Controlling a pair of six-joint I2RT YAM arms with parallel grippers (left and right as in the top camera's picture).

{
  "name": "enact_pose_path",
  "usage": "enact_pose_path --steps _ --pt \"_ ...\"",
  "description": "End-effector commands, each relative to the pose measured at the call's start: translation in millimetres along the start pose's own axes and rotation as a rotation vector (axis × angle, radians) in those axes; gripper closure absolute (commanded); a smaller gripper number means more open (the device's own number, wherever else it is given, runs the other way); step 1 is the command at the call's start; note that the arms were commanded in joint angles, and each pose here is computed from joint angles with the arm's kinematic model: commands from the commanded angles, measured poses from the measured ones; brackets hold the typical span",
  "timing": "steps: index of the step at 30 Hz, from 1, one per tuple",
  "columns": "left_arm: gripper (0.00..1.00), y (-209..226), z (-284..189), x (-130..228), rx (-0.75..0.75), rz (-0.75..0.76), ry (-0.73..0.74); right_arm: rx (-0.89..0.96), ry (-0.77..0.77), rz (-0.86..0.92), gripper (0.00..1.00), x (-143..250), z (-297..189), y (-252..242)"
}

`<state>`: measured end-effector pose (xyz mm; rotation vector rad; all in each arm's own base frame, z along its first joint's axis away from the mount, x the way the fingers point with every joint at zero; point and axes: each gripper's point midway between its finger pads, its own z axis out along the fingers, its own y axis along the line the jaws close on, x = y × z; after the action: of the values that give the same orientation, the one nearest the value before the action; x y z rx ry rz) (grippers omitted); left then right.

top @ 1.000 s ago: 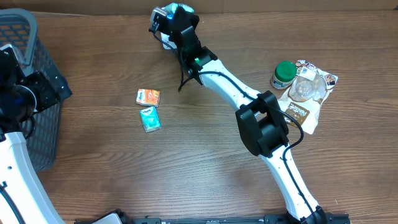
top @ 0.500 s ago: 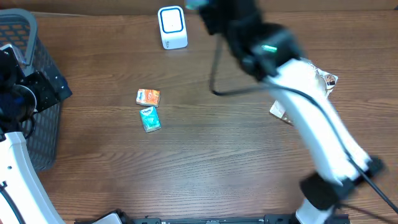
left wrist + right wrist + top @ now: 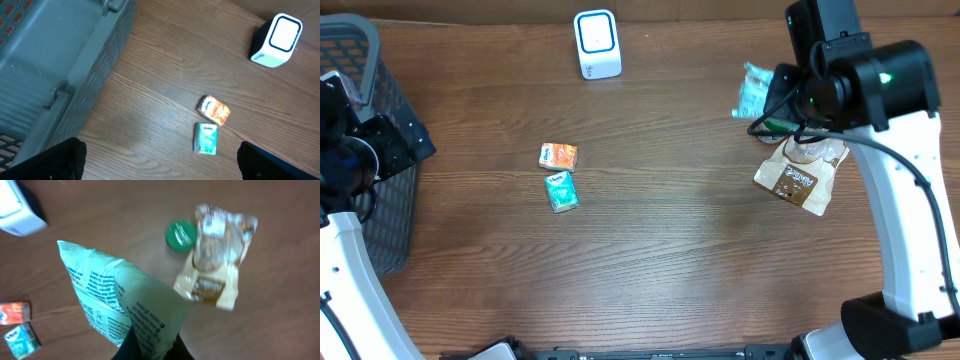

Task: Scan the item barcode
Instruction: 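Move the pack right and release it beside the jar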

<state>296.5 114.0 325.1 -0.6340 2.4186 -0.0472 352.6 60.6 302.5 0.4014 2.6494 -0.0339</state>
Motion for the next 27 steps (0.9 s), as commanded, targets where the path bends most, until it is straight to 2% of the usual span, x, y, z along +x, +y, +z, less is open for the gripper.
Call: enact_pose_path --steps 1,10,22,24,26,27 --pt "0.0 -1 -1 -2 0.008 -0.016 -0.006 0.021 0.124 0.073 0.96 19 35 -8" --pt "0.0 -1 -1 -2 0.008 -0.016 -0.006 0.124 0.256 0.102 0.96 55 116 -45" --pt "0.0 -1 -1 -2 0.008 -0.016 -0.006 0.151 0.237 0.183 0.96 71 188 -86" --pt "0.0 -1 -1 -2 0.008 -0.016 -0.006 0.156 0.23 0.206 0.89 71 194 -94" --pt "0.01 -1 -1 -2 0.008 -0.016 -0.006 0.161 0.225 0.226 0.7 70 196 -101" --pt "0.01 -1 -1 -2 0.008 -0.016 -0.006 0.163 0.225 0.235 0.64 69 197 -104"
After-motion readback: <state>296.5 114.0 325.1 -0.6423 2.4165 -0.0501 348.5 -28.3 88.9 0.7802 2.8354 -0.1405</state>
